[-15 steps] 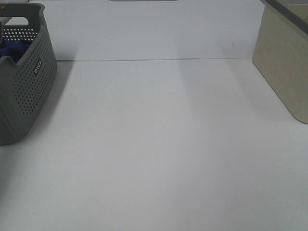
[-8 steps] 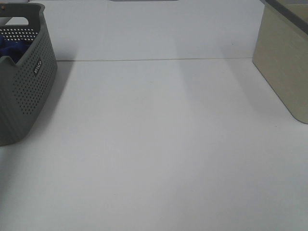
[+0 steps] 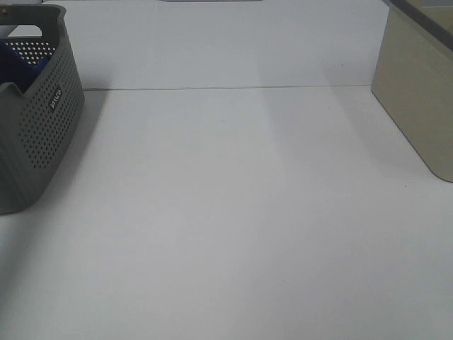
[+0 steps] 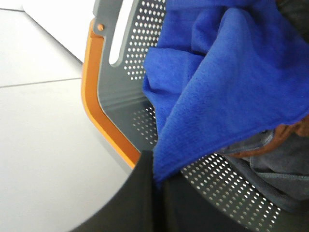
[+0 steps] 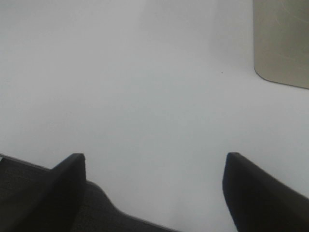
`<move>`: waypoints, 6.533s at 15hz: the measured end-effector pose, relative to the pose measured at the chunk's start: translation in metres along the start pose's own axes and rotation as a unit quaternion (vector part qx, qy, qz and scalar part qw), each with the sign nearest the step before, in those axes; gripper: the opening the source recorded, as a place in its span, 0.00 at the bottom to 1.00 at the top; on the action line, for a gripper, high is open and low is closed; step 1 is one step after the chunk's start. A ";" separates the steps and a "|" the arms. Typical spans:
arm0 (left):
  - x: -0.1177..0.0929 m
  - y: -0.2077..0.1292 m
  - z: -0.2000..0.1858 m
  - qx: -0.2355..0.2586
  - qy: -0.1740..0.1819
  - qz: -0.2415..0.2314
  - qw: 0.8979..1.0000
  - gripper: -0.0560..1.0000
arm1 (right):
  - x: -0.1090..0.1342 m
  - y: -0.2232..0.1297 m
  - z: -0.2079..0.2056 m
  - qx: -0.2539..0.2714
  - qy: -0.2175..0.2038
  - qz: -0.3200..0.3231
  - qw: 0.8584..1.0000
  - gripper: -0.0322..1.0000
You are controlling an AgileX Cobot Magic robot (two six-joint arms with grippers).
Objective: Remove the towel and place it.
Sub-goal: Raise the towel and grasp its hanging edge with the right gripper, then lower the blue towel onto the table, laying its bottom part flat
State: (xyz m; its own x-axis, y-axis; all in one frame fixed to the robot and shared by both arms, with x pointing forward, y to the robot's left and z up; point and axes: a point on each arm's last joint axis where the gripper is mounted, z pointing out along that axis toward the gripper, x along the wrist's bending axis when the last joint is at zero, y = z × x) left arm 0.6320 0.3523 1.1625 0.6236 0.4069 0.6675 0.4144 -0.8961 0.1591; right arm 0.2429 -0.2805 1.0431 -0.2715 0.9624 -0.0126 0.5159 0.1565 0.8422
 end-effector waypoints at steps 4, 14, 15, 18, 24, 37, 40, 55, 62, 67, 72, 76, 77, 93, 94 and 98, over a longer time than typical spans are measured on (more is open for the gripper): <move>-0.008 0.048 -0.063 -0.076 0.067 0.038 0.994 0.05 | 0.003 0.017 0.012 -0.002 0.045 -0.053 0.998 0.77; -0.028 0.118 -0.163 -0.206 0.153 0.056 0.965 0.05 | 0.009 0.060 0.055 -0.041 0.164 -0.102 0.980 0.77; -0.035 0.128 -0.169 -0.223 0.151 0.066 0.961 0.05 | 0.009 0.065 0.063 -0.047 0.178 -0.103 0.978 0.77; -0.061 0.157 -0.187 -0.275 0.131 0.090 0.948 0.05 | 0.010 0.082 0.094 -0.073 0.236 -0.102 0.964 0.77; -0.089 0.182 -0.209 -0.331 0.105 0.096 0.933 0.05 | 0.002 0.101 0.147 -0.109 0.274 -0.083 0.952 0.77; -0.138 0.233 -0.207 -0.406 0.030 0.116 0.906 0.05 | 0.036 0.138 0.264 -0.079 0.424 -0.085 0.898 0.81; -0.136 0.236 -0.209 -0.421 0.042 0.109 0.900 0.05 | 0.035 0.131 0.279 -0.063 0.426 -0.077 0.899 0.81; -0.140 0.252 -0.195 -0.435 0.053 0.107 0.892 0.05 | 0.031 0.127 0.291 -0.053 0.396 -0.066 0.914 0.05; -0.139 0.252 -0.194 -0.429 0.061 0.110 0.894 0.05 | 0.025 0.143 0.283 0.030 0.358 -0.013 0.933 0.05; -0.136 0.250 -0.192 -0.430 0.006 -0.014 0.903 0.05 | 0.010 0.201 0.255 0.209 0.291 -0.034 0.933 0.05; -0.129 0.247 -0.189 -0.413 -0.010 -0.127 0.902 0.05 | -0.010 0.261 0.220 0.244 0.165 -0.010 0.956 0.05; -0.113 0.247 -0.189 -0.443 0.059 -0.134 0.885 0.05 | -0.015 0.307 0.196 0.160 0.142 -0.053 0.975 0.05; -0.103 0.246 -0.185 -0.453 0.078 -0.139 0.877 0.05 | -0.015 0.314 0.193 0.147 0.141 -0.062 0.977 0.05; -0.017 0.239 -0.003 -0.597 0.267 -0.166 0.738 0.05 | -0.040 0.395 0.291 -0.234 -0.023 -0.182 0.955 0.05; -0.008 0.239 0.008 -0.599 0.282 -0.167 0.730 0.05 | -0.041 0.396 0.296 -0.244 -0.029 -0.179 0.953 0.05; 0.018 0.250 0.029 -0.620 0.357 -0.173 0.677 0.05 | -0.048 0.408 0.329 -0.320 -0.063 -0.161 0.932 0.05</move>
State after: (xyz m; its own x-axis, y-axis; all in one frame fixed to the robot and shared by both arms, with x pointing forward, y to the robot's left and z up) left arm 0.7656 0.1407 1.1930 -0.0316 0.8380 0.5447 -0.6975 -0.4088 0.5886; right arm 0.7340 -0.1892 1.2101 -0.2091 0.9136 -0.3486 -0.1763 0.3155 0.9324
